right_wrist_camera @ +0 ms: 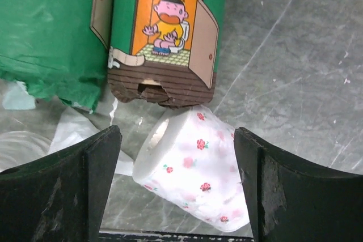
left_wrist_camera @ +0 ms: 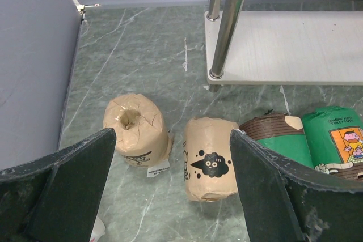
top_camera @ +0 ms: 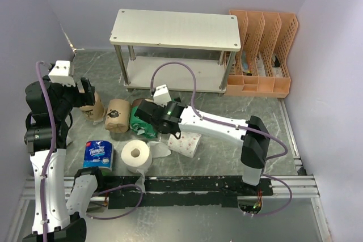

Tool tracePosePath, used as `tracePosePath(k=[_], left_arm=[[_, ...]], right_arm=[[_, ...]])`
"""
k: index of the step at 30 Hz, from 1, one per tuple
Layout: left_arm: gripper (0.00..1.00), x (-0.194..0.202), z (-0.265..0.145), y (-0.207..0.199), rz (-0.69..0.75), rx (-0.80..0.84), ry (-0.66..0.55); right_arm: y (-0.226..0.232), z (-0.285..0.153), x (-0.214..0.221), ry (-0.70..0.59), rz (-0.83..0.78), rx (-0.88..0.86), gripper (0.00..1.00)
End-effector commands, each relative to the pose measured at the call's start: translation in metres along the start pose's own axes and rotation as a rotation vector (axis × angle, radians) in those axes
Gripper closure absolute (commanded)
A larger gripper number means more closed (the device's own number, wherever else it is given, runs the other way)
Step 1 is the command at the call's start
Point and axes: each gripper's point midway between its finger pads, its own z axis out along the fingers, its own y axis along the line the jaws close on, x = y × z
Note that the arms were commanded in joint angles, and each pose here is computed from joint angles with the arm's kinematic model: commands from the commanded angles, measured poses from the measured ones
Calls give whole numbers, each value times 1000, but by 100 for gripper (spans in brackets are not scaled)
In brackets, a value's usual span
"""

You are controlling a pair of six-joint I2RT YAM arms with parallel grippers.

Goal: Place and organize the paper towels onto the shelf

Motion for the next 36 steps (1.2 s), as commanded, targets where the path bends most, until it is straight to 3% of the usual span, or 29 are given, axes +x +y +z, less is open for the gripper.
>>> tracePosePath(k=[1,5,15,36], left_arm=[[6,-10,-2,2,18,-12,-43],[6,-12,-4,2,20,-16,-46],[6,-8,-2,0,30,-7,-42],[7,-4,0,-1,34,4,-37]], right_arm=[[-6,9,20,42,-11,51,21],[2,20,29,78,-40,55,26],[18,39,50,164,-117,59,28],[-10,28,77,284,-217,128,32]])
